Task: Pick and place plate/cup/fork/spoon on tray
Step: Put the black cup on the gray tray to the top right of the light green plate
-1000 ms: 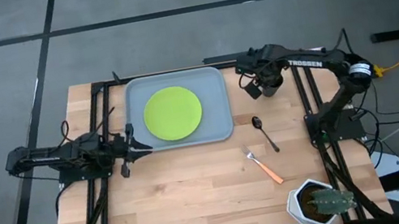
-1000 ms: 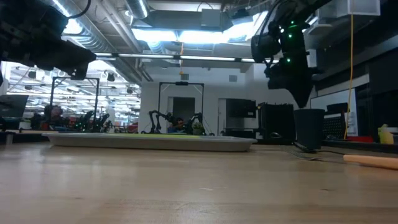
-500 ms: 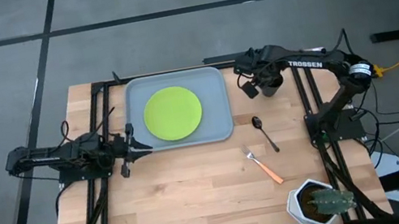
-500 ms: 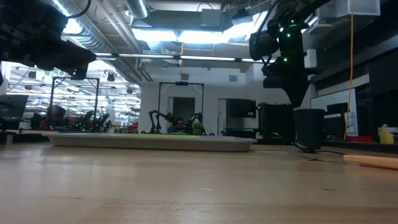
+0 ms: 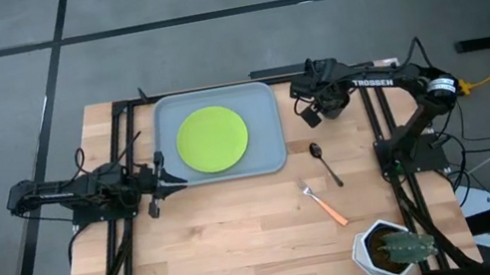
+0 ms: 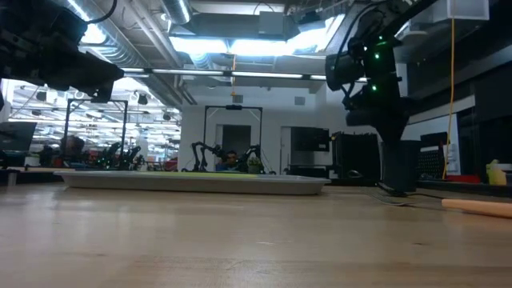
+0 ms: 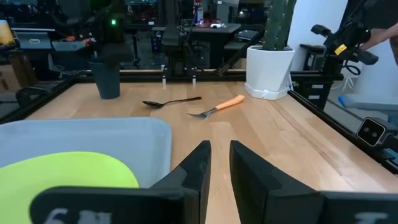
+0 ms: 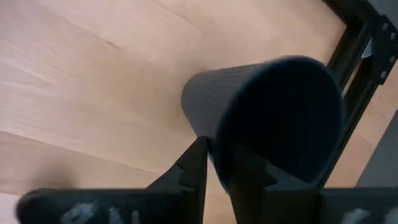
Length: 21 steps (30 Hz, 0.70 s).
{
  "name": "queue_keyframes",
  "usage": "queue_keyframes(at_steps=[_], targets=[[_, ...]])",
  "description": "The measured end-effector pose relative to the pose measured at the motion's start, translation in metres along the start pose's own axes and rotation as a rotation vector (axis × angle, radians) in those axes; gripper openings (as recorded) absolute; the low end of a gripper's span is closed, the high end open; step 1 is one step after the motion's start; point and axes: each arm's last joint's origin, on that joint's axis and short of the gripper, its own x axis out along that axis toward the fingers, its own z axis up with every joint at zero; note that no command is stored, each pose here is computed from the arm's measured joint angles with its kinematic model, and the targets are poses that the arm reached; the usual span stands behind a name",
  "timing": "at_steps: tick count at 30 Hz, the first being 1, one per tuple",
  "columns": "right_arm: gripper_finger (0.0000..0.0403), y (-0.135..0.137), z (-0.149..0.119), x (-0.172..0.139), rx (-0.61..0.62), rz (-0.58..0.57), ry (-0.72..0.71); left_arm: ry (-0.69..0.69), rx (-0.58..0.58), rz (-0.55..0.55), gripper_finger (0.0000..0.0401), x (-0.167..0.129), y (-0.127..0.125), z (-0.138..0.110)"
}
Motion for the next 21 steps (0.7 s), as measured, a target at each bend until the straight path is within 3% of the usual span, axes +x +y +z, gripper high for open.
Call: queue_keyframes(at_steps=[6,11,17,21], targets=[[0.0053,0.002,-0.008,0.018,-0.033,-0.005,0.019,0.0,0.0,0.0,0.0053,0.0,0.0,0.0],[0.001,0.007,-0.011,0.015,-0.1,0.002,0.01,0.0,-0.001,-0.001,0.0053,0.0,0.0,0.0],[0.0005,0.025,-0.008,-0.008,-0.207,0.057,-0.094,0.0,0.0,0.0,0.0053,0.0,0.0,0.0],[0.0004,0.045,0.003,-0.037,-0.299,0.198,-0.258,0.001,0.011,0.004,0.0053,0.0,0.0,0.0]])
